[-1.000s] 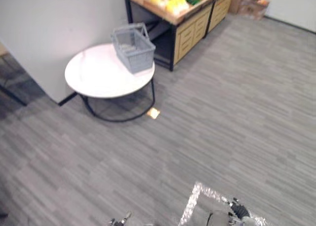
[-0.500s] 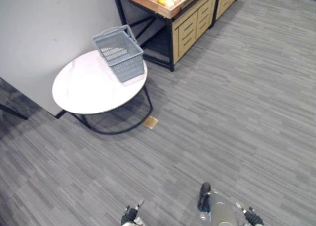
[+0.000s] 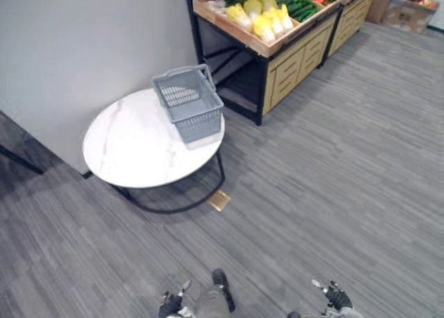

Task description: Pick vegetable in the basket

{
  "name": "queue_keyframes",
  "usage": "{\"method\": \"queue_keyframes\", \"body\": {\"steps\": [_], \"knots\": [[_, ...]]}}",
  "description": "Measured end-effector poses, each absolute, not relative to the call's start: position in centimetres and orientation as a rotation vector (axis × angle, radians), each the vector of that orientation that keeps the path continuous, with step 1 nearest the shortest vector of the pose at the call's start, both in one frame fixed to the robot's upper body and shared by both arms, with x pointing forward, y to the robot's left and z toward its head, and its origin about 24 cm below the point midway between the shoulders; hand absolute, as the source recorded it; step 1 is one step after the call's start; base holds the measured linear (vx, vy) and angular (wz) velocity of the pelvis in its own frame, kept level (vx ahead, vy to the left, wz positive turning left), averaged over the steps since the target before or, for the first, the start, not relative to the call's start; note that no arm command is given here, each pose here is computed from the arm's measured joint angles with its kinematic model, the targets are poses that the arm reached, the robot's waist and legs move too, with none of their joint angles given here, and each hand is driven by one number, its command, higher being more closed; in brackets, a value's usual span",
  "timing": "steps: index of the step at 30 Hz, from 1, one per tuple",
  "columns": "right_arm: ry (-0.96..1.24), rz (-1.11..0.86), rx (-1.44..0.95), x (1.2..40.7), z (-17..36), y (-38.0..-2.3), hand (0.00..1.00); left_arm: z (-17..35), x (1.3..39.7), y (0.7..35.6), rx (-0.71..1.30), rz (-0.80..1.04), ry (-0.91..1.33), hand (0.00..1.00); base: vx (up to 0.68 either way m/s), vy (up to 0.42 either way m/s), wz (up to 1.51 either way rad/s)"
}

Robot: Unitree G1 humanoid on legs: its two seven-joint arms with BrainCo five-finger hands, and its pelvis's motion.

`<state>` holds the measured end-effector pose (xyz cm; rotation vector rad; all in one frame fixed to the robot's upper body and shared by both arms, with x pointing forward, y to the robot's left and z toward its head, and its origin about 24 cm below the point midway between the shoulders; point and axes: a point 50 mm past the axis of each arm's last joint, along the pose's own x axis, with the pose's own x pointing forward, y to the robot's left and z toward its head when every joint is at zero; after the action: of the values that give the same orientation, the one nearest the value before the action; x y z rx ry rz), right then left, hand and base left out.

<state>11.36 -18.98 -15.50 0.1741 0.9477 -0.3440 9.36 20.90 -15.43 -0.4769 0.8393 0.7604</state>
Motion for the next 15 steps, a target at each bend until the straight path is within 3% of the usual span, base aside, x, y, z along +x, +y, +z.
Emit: {"method": "queue_keyframes", "body": {"steps": [8, 15], "knots": [[1.007, -0.410, 0.203, 10.0, -16.1, -20.1, 0.00, -16.0, 8.1, 21.3, -0.368, 0.672, 0.949, 0.00, 0.39, 0.175, -0.07], [1.000, -0.470, 0.211, 9.9, -15.9, -21.2, 0.00, -16.1, 8.2, 20.9, -0.338, 0.629, 0.969, 0.00, 0.35, -0.095, 0.57]]}}
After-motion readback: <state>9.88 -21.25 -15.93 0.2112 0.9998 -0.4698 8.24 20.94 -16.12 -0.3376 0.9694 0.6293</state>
